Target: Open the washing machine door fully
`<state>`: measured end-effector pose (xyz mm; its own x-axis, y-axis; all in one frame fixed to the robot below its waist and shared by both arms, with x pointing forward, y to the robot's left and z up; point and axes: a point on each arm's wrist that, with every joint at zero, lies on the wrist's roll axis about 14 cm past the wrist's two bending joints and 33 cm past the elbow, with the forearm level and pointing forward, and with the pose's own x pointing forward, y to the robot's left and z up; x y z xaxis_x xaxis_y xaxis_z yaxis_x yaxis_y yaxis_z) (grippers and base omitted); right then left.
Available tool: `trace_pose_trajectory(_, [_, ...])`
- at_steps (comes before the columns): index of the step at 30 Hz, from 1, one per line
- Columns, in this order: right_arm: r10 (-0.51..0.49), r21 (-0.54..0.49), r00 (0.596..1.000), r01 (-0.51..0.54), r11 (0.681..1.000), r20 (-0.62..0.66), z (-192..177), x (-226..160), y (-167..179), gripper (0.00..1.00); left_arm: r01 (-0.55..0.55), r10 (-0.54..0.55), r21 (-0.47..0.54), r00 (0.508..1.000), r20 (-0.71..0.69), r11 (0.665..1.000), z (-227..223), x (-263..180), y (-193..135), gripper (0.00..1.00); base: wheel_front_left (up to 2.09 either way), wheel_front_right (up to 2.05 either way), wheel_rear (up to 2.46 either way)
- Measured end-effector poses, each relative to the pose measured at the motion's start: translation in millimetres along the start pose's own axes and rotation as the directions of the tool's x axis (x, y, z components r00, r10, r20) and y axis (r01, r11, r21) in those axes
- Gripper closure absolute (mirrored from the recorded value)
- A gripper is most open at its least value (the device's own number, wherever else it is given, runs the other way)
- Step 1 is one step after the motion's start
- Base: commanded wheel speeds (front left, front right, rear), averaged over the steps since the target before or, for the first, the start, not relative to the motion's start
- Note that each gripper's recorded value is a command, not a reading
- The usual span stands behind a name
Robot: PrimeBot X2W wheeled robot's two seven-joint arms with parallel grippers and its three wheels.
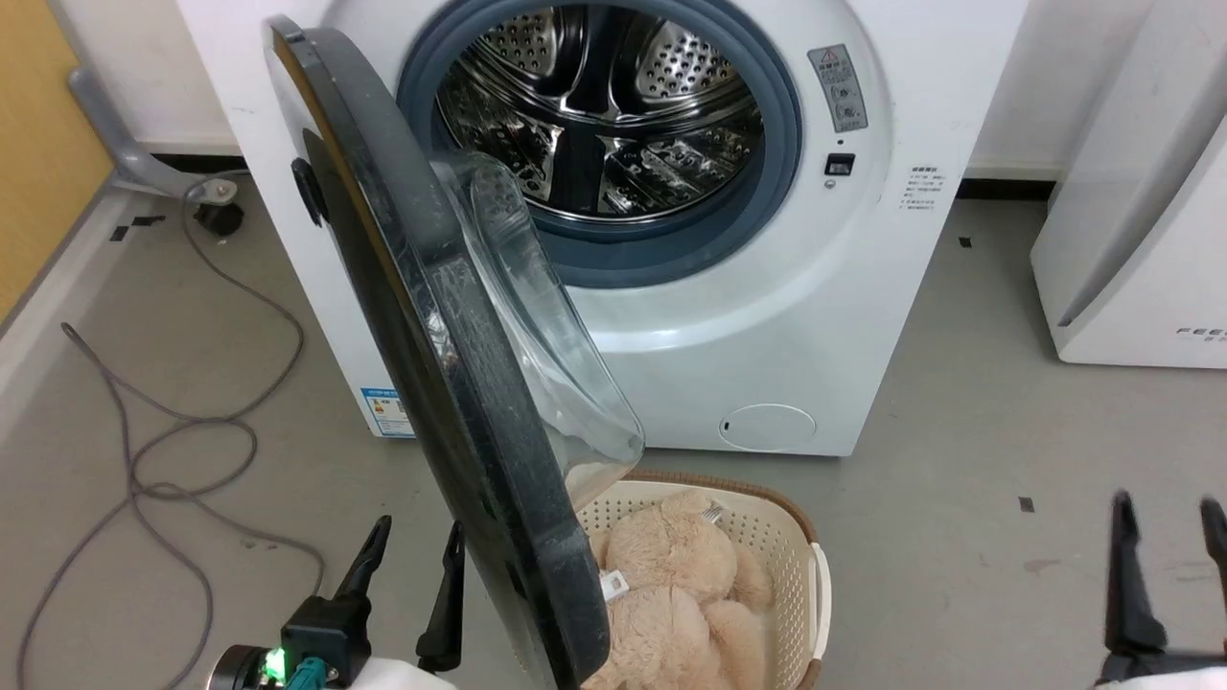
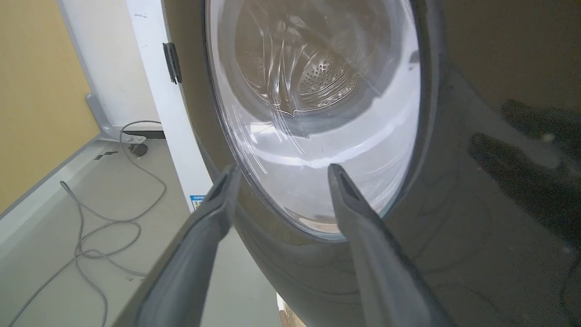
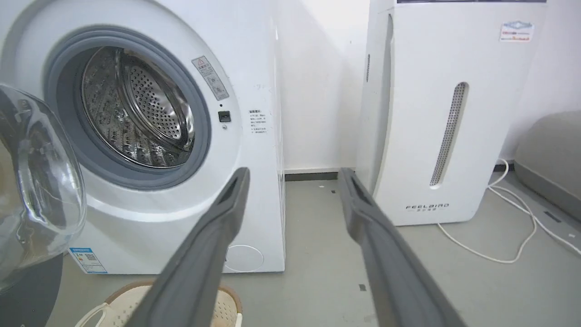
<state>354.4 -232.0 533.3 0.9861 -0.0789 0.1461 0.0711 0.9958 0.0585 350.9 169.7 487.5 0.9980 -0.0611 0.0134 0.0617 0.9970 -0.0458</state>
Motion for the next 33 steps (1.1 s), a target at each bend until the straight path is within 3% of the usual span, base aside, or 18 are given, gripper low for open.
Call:
trace_pose_trajectory(5, [0.093,-0.085,0.996,-0.094,0.992,-0.013,8.3,-3.5,28.3,0.0,0.001,-0.001,0.0,1.0,-0.008,1.0,-2.5,2.4,-0.4,0.0,0.0,0.0,0.0])
trace_pose_trajectory(11, [0.145,-0.071,0.988,-0.149,0.986,-0.054,0.9,-10.0,46.6,0.0,-0.001,0.001,0.002,1.0,-0.014,1.0,-4.4,3.0,0.3,0.0,0.0,0.0,0.0])
trace_pose_trajectory(12, [0.145,-0.068,0.988,-0.149,0.987,-0.056,0.6,-10.1,46.9,0.0,-0.002,0.002,0.001,1.0,-0.015,1.0,-4.7,2.9,0.5,0.31,0.0,0.0,0.0])
trace_pose_trajectory(13, [0.144,-0.061,0.988,-0.148,0.987,-0.058,0.2,-10.0,46.7,0.0,-0.002,0.002,0.001,1.0,-0.015,1.0,-4.8,2.9,0.7,0.31,0.0,0.0,0.0])
trace_pose_trajectory(14, [0.144,-0.056,0.988,-0.148,0.987,-0.061,-0.3,-10.1,47.0,0.0,-0.005,0.005,-0.008,1.0,-0.017,1.0,-5.2,2.9,1.3,1.0,0.0,0.0,0.0])
trace_pose_trajectory(26, [0.146,-0.033,0.987,-0.149,0.988,-0.07,-2.8,-10.6,48.4,0.0,-0.017,0.017,-0.018,1.0,-0.005,1.0,-1.4,4.5,3.1,1.0,0.0,0.0,0.0])
trace_pose_trajectory(33, [0.146,-0.015,0.987,-0.148,0.989,-0.074,-4.5,-9.8,48.8,0.0,-0.053,0.054,-0.01,0.993,0.109,0.999,35.3,11.1,13.7,1.0,0.0,0.0,0.0])
